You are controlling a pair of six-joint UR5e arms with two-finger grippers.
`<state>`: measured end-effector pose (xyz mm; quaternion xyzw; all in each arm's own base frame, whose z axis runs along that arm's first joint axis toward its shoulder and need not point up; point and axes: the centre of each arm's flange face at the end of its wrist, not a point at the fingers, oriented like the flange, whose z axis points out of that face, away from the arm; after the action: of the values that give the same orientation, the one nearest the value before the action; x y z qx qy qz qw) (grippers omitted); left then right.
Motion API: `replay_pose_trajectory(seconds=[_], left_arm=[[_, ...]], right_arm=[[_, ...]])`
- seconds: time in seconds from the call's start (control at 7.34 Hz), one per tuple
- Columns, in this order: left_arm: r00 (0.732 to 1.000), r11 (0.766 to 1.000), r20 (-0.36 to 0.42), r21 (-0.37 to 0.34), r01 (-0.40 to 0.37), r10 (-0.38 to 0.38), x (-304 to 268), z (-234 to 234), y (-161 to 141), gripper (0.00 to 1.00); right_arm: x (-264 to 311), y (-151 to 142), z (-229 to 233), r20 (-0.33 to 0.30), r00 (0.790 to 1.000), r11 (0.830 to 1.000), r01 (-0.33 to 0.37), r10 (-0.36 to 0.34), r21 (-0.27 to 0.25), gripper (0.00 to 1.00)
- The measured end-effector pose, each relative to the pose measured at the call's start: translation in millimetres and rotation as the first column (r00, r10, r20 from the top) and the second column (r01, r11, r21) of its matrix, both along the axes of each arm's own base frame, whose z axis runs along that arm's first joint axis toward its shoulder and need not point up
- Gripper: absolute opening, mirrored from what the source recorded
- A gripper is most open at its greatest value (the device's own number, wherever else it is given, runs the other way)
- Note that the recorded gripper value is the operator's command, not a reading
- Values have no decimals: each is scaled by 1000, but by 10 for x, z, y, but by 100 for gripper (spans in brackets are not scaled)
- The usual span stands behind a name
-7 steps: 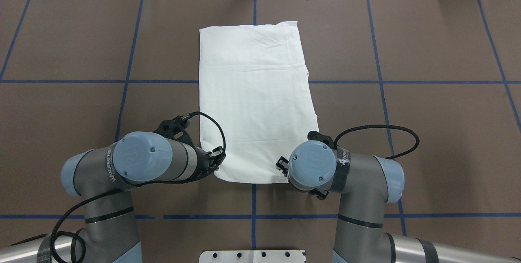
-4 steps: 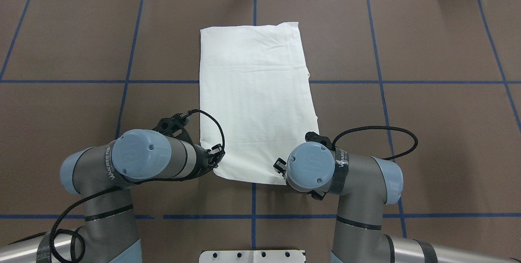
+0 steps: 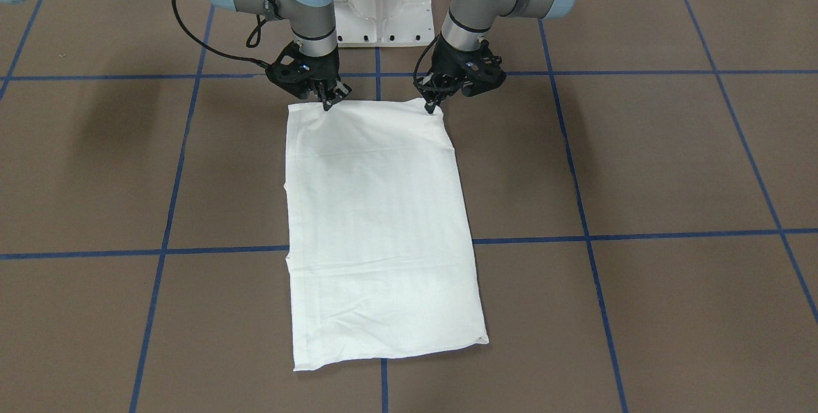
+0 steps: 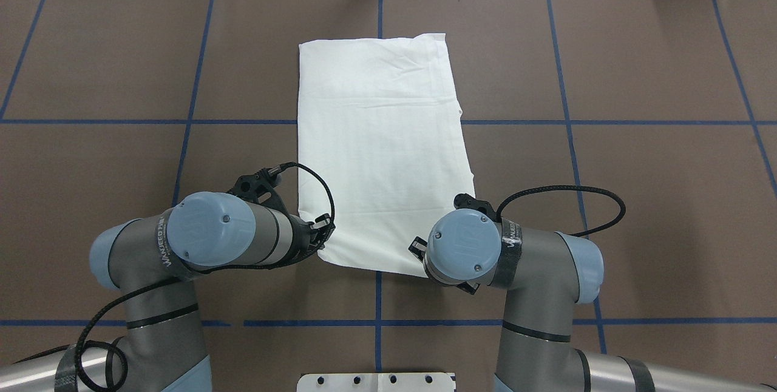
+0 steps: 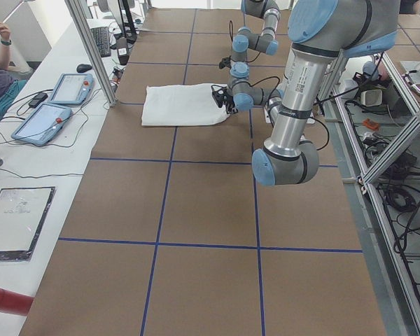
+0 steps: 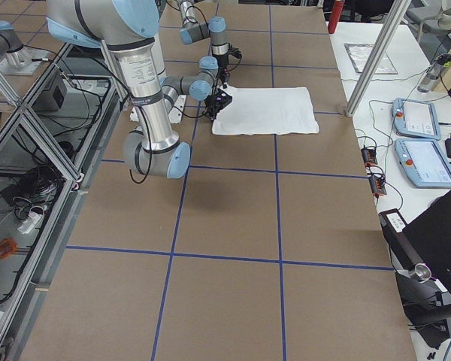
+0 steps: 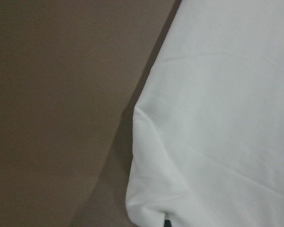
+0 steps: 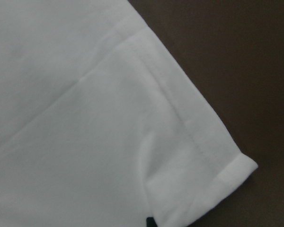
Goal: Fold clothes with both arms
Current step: 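Lift the near edge with both grippers and fold it away from the robot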
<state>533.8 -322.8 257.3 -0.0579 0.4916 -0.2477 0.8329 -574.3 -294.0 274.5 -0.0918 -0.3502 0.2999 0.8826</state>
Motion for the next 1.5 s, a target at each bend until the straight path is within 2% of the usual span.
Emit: replay_pose_trajectory(seconds=[0.41, 0.68, 0.95, 1.23, 1.5], left_arm=[[1000, 1000, -15, 5, -3, 3, -57, -72, 11, 0], [999, 1000, -36, -1, -31, 31, -211, -240, 120, 0], [996, 997, -51, -16, -80, 80, -471, -514, 363, 0], [984, 984, -44, -40, -172, 171, -773, -823, 840, 0], [967, 965, -45, -62, -253, 251, -1015, -1011, 1195, 0]], right_arm=[[149, -18, -164, 39, 999, 1000, -6, 6, 8, 0], [476, 68, -439, 121, 993, 1000, 11, -12, 13, 0], [789, 245, -623, 197, 978, 997, 78, -72, -21, 0], [1005, 443, -720, 263, 950, 976, 198, -168, -90, 0], [1327, 594, -827, 334, 911, 944, 300, -241, -137, 0]])
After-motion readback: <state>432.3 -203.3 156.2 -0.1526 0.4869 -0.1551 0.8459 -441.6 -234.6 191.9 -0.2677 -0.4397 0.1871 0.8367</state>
